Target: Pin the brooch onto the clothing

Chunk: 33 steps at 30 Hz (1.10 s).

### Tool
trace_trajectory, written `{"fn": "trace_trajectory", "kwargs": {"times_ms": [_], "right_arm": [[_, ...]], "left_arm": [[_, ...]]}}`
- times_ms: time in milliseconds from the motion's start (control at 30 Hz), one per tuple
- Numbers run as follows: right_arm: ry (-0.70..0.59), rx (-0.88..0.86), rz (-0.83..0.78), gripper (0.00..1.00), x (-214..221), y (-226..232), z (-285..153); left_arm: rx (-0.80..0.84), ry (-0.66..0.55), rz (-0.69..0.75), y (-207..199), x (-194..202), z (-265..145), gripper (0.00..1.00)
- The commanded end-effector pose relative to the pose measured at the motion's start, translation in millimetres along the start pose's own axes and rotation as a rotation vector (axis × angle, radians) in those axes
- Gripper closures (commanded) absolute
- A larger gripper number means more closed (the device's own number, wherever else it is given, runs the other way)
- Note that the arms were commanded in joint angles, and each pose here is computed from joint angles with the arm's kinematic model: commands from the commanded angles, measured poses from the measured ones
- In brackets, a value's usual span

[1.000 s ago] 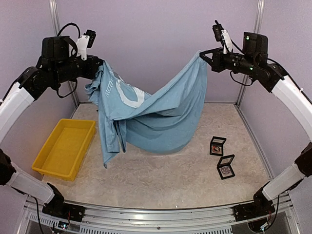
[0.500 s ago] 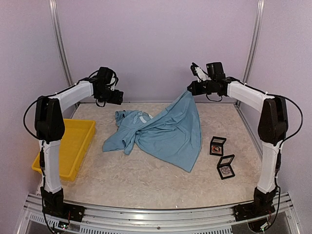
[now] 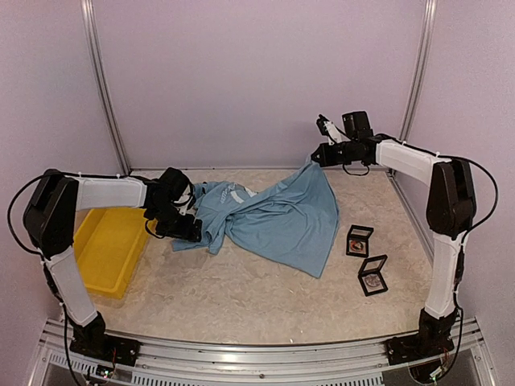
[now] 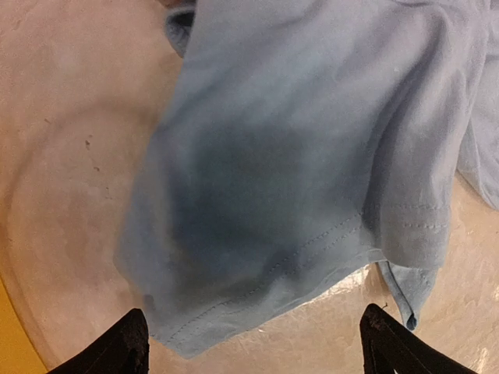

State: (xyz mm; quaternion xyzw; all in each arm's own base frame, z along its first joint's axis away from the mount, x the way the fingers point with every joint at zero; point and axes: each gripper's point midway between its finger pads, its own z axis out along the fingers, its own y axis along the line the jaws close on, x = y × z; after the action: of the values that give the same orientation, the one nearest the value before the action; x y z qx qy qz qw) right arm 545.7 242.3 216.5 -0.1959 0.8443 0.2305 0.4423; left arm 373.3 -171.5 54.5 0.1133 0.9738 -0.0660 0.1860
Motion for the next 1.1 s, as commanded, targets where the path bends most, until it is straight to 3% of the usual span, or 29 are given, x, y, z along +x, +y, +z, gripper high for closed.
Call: {"fn": "trace_trajectory", "kwargs": {"times_ms": [0,100,167,300,367,400,567,700,800,933,1067], "right_arm": [[-0.039,-0.027,-0.038,1.0,-16.4,14.7,-20.8],[-0.028,-0.025,-0.037,1.0,-13.3,15.4,-24.6],[-0.037,-0.031,-0.039,1.0,-13.9,18.8,-31.1],[-0.065,-0.038,-0.052,1.0,-20.3,25.9,-48.5],[-0.072,-0.04,-0.057,1.0,-21.6,29.0,-56.1],[-0.075,-0.044,-0.061,1.0,-22.2,31.3,-60.6],[-0.038,-0.096,-0.052,1.0,-10.6,50.6,-92.3],[0.099,-0.134,-0.046,1.0,29.4,76.6,-127.6],[0.117,-0.145,-0.024,1.0,42.5,89.4,-153.7],[0.026,-0.122,-0.041,1.0,-0.2,80.6,-145.3],[-0.141,-0.109,-0.074,1.0,-101.6,50.6,-110.4]], "left_arm": [[-0.078,0.077,0.057,8.4,20.0,21.8,0.11],[-0.102,0.127,0.016,20.2,23.8,39.7,0.14],[-0.096,0.145,0.026,18.3,28.6,45.1,0.23],[-0.097,0.161,0.053,15.2,38.8,45.8,0.61],[-0.081,0.159,0.05,13.9,40.6,45.3,0.91],[-0.073,0.162,0.047,12.4,41.4,45.2,1.0],[-0.077,0.13,0.062,-2.8,39.0,16.6,1.0],[-0.081,0.035,0.111,-29.8,29.5,-65.1,1.0],[-0.01,-0.078,0.078,-39.6,14.5,-111.4,1.0],[-0.023,-0.286,-0.016,2.8,-60.0,-151.3,1.0],[-0.078,-0.564,-0.01,19.8,-196.6,-216.4,1.0]]}}
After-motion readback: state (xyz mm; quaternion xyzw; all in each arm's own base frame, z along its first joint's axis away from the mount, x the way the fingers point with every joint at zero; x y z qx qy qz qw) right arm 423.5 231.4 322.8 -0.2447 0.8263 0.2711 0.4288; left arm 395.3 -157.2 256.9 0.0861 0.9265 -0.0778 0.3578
